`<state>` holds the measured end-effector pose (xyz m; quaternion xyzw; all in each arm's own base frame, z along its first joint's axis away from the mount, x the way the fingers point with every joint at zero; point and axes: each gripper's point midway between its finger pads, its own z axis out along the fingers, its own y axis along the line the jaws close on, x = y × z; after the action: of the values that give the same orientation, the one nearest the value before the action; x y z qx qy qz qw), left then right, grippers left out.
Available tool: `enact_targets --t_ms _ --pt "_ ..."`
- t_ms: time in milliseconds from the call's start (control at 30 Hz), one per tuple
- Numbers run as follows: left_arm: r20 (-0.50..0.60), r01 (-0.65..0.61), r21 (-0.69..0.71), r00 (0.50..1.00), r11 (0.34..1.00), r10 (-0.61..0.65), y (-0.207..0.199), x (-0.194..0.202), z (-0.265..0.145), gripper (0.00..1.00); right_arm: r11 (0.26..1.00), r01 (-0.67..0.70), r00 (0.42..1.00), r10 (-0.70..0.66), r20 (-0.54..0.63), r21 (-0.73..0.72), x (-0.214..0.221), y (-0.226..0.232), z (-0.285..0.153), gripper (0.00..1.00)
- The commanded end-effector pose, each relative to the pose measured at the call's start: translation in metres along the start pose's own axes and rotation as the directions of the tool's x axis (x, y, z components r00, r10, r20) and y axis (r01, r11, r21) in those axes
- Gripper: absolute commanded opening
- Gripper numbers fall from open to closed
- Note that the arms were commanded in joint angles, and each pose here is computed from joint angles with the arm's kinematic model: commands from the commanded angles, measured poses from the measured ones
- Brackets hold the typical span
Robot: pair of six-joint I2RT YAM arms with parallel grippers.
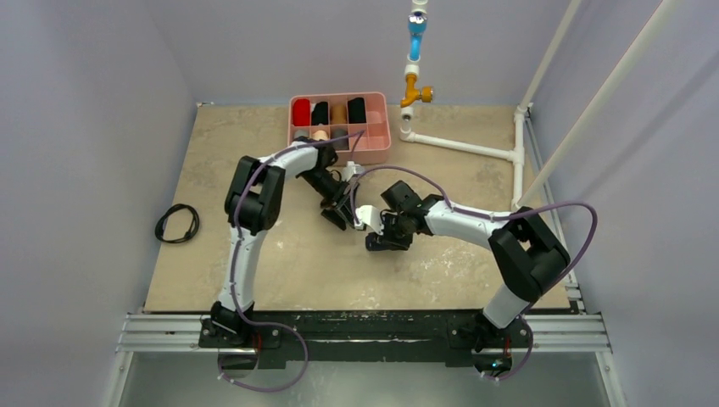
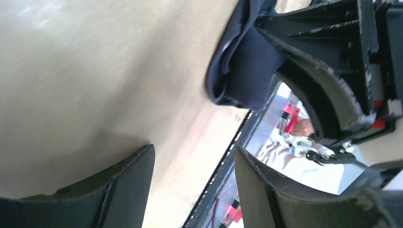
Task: Roll the underwear
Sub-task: Roll the underwear to the center of the board.
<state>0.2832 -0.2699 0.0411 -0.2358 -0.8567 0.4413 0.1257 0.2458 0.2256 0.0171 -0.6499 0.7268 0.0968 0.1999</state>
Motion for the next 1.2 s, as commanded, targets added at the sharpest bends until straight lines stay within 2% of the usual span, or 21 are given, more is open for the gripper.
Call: enact_targets --t_ms 0,200,367,633,800,900,1000,1167 --pt "0.079 -0.128 -0.102 0.988 0.987 0.136 0.000 -0.001 -0.035 0.61 0.960 -0.125 0.987 0.095 -0.130 -0.250 0.037 0.054 0.008 0.00" --pt "0.166 -0.131 -0.157 0.973 0.979 0.157 0.003 0.012 -0.064 0.61 0.925 -0.176 0.983 0.149 -0.104 -0.337 0.027 0.046 0.001 0.00" --pt "0.282 -0.131 -0.178 0.943 0.975 0.179 0.003 0.021 -0.090 0.61 0.859 -0.229 0.973 0.200 -0.112 -0.458 0.025 0.033 0.002 0.00" --pt "0.395 -0.305 -0.324 0.816 0.896 0.421 -0.017 0.029 -0.108 0.61 0.704 -0.296 0.953 0.262 -0.150 -0.646 0.025 0.024 0.020 0.00" --pt "0.376 -0.447 -0.410 0.712 0.795 0.594 -0.036 0.028 -0.103 0.62 0.609 -0.333 0.939 0.285 -0.193 -0.720 0.029 0.024 0.031 0.00" --pt "0.298 -0.538 -0.479 0.643 0.694 0.705 -0.049 0.028 -0.088 0.62 0.576 -0.345 0.934 0.291 -0.208 -0.741 0.032 0.025 0.037 0.00" --pt "0.195 -0.636 -0.533 0.550 0.559 0.812 -0.064 0.027 -0.063 0.62 0.553 -0.352 0.931 0.293 -0.220 -0.755 0.036 0.029 0.042 0.00" --pt "0.072 -0.730 -0.546 0.448 0.411 0.891 -0.078 0.018 -0.030 0.63 0.529 -0.363 0.927 0.289 -0.240 -0.767 0.043 0.033 0.047 0.00"
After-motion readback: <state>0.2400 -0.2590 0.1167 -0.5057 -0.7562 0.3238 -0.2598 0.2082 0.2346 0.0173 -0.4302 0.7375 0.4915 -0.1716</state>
